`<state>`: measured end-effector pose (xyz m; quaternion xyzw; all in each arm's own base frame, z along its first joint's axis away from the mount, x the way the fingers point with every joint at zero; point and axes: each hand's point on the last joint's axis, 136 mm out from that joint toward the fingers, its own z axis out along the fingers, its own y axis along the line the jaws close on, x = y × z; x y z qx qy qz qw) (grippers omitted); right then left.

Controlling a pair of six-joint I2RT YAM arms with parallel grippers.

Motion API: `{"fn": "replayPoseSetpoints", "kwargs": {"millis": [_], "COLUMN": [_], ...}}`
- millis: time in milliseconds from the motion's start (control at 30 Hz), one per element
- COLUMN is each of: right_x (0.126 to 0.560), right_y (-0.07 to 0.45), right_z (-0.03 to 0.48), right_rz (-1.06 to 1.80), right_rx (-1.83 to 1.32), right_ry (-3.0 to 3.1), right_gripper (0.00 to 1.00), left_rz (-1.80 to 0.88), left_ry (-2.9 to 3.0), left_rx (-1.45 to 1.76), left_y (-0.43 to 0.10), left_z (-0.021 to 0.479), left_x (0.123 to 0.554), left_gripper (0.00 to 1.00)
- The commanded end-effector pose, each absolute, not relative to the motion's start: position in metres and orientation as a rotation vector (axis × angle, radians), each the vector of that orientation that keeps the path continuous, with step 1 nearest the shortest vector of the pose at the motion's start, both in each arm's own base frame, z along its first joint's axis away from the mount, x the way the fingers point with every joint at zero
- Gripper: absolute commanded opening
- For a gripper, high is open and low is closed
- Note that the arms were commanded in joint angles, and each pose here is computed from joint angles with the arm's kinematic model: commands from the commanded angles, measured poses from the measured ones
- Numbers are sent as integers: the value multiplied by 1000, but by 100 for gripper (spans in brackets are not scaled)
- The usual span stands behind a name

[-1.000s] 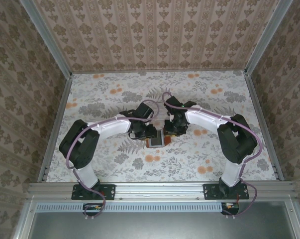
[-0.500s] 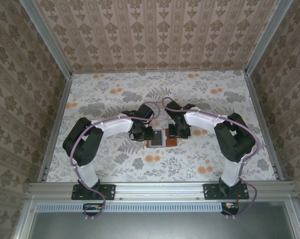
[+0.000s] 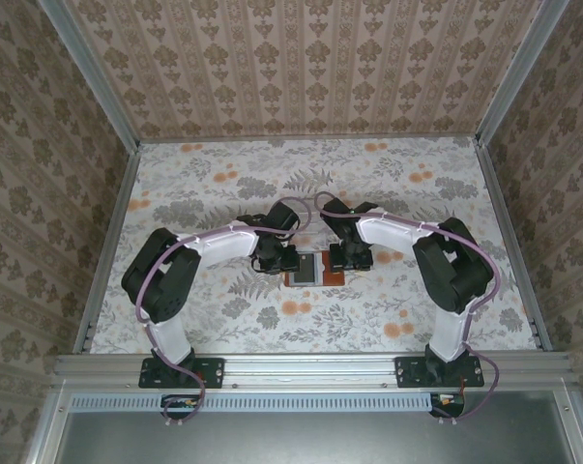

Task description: Take the credit cards out of the card holder

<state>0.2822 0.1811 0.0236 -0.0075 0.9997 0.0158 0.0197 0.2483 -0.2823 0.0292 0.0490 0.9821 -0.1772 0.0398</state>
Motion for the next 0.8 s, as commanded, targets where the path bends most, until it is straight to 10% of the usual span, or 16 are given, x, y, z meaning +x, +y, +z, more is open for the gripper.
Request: {"fn": "replayPoseSetpoints", "kwargs": {"millis": [0,767], "right_x": [280,289], "right_y": [182,265], "right_z": [50,108], "right_rz": [98,854], "right_rx": [-15,51], "right_ry": [3081,2933], "right_gripper": [54,31], "left_rz": [-549,-706], "left_ry": [2994,2961], "left_rx": [128,132], "left_y": [-278,-299], "left_z": [41,55], "left_x": [250,259], "left_gripper": [27,20]}}
